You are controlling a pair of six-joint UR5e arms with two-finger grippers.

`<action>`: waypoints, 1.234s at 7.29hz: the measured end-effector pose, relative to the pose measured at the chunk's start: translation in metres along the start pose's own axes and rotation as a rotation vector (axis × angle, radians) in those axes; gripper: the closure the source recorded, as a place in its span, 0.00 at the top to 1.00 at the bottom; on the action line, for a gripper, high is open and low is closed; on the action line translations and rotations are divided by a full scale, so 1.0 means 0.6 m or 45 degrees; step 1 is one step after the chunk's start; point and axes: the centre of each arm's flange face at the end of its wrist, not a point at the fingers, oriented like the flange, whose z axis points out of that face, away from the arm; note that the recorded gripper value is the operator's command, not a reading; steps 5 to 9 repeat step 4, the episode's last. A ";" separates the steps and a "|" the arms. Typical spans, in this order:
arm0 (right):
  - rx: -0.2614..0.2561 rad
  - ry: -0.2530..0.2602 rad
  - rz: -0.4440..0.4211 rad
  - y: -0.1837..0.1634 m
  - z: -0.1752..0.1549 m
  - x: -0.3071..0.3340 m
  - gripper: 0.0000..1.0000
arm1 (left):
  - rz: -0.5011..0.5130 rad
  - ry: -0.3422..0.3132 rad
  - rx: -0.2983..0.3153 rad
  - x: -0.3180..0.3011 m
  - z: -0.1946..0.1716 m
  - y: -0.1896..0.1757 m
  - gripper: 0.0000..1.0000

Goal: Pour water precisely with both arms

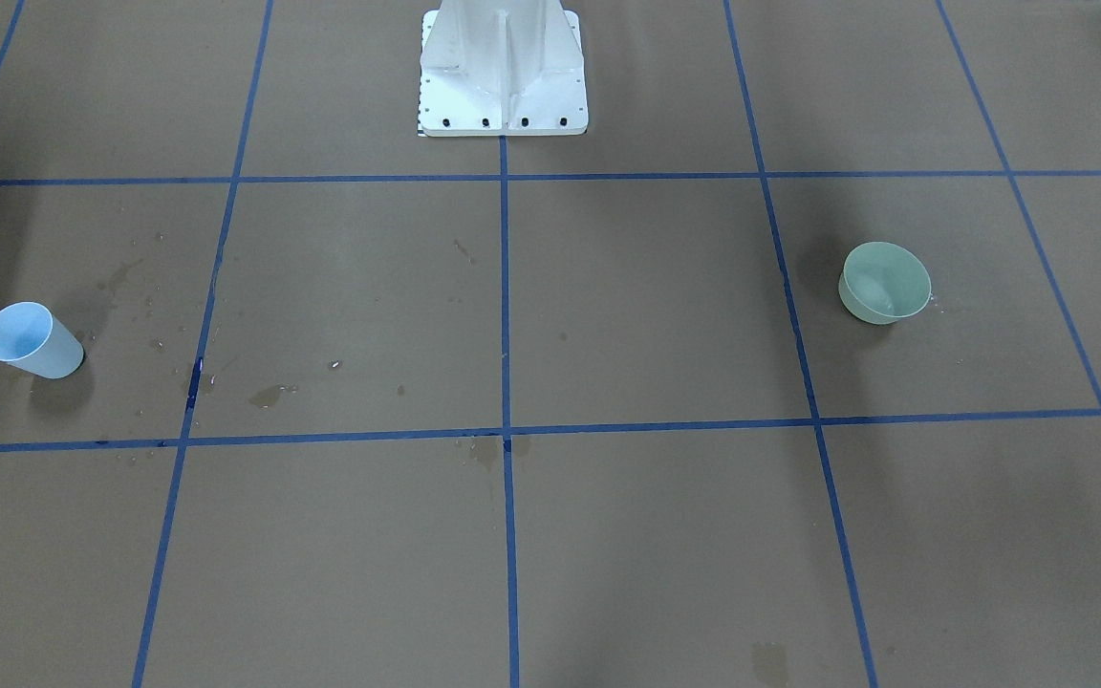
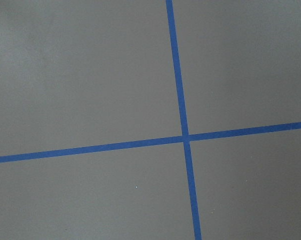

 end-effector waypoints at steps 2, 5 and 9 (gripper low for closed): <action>0.002 0.000 0.007 0.000 -0.001 -0.002 1.00 | -0.003 0.000 -0.003 -0.001 0.002 0.001 1.00; 0.010 -0.002 0.002 -0.001 -0.006 -0.007 0.99 | -0.004 0.000 -0.005 -0.002 0.004 0.002 1.00; 0.010 -0.002 0.002 -0.001 -0.006 -0.007 0.99 | -0.004 0.000 -0.005 -0.002 0.004 0.002 1.00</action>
